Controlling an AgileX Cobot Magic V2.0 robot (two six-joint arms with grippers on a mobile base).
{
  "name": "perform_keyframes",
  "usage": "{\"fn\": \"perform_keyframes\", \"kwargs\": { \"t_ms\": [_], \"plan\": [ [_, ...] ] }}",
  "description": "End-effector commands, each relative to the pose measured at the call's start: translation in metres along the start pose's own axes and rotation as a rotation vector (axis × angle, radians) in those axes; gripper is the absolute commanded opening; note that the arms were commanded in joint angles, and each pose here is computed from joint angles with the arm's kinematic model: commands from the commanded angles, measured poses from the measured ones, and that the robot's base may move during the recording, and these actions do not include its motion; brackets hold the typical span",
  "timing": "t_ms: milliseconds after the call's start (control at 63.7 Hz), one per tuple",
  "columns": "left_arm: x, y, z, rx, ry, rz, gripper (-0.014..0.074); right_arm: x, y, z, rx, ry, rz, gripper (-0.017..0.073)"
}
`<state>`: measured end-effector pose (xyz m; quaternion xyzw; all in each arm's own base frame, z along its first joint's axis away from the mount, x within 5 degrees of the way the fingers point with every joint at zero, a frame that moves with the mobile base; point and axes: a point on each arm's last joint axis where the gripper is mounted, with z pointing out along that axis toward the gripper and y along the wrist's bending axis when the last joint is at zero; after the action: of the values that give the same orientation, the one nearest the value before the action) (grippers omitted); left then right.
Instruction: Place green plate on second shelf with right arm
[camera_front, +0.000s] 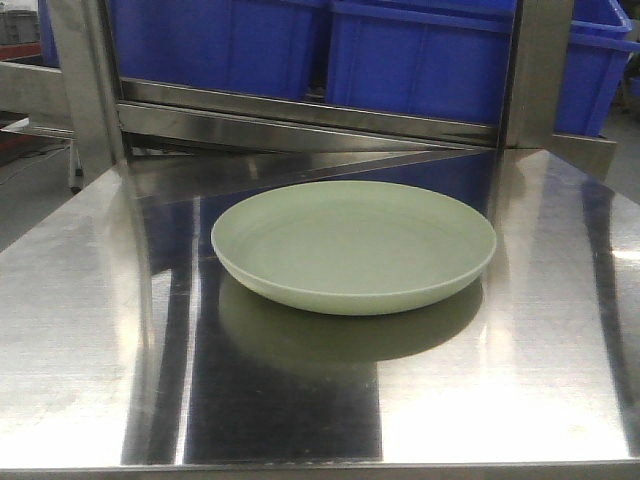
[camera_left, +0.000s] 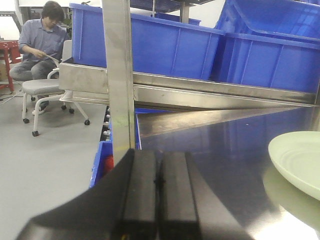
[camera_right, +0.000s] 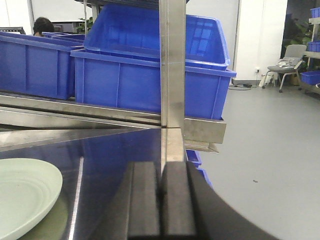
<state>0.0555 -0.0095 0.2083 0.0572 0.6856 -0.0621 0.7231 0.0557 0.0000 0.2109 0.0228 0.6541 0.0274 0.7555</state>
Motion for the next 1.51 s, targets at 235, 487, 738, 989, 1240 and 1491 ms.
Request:
{"fn": "perform_keyframes", "kwargs": {
  "t_ms": [235,487,738,989,1240,1491],
  "plan": [
    [0.004,0.0,0.0,-0.002,-0.067,-0.005,0.013,-0.02,0.001,-0.003,-0.007,-0.175,-0.006,0.0056],
    [0.004,0.0,0.0,-0.002,-0.067,-0.005,0.013,-0.063,0.004,-0.01,-0.028,-0.396,0.032,0.0056],
    [0.004,0.0,0.0,-0.002,-0.067,-0.005,0.013,-0.138,0.01,0.018,-0.007,-0.069,0.034,0.0056],
    [0.004,0.0,0.0,-0.002,-0.067,-0.005,0.013,-0.195,0.017,0.112,-0.003,0.217,0.086,0.0056],
    [0.004,0.0,0.0,-0.002,-0.067,-0.005,0.013,-0.182,0.036,0.204,-0.128,0.735,0.238,0.0056],
    [0.004,0.0,0.0,-0.002,-0.067,-0.005,0.013,-0.125,0.05,0.254,-0.211,1.014,0.398,0.0117]
  ]
}}
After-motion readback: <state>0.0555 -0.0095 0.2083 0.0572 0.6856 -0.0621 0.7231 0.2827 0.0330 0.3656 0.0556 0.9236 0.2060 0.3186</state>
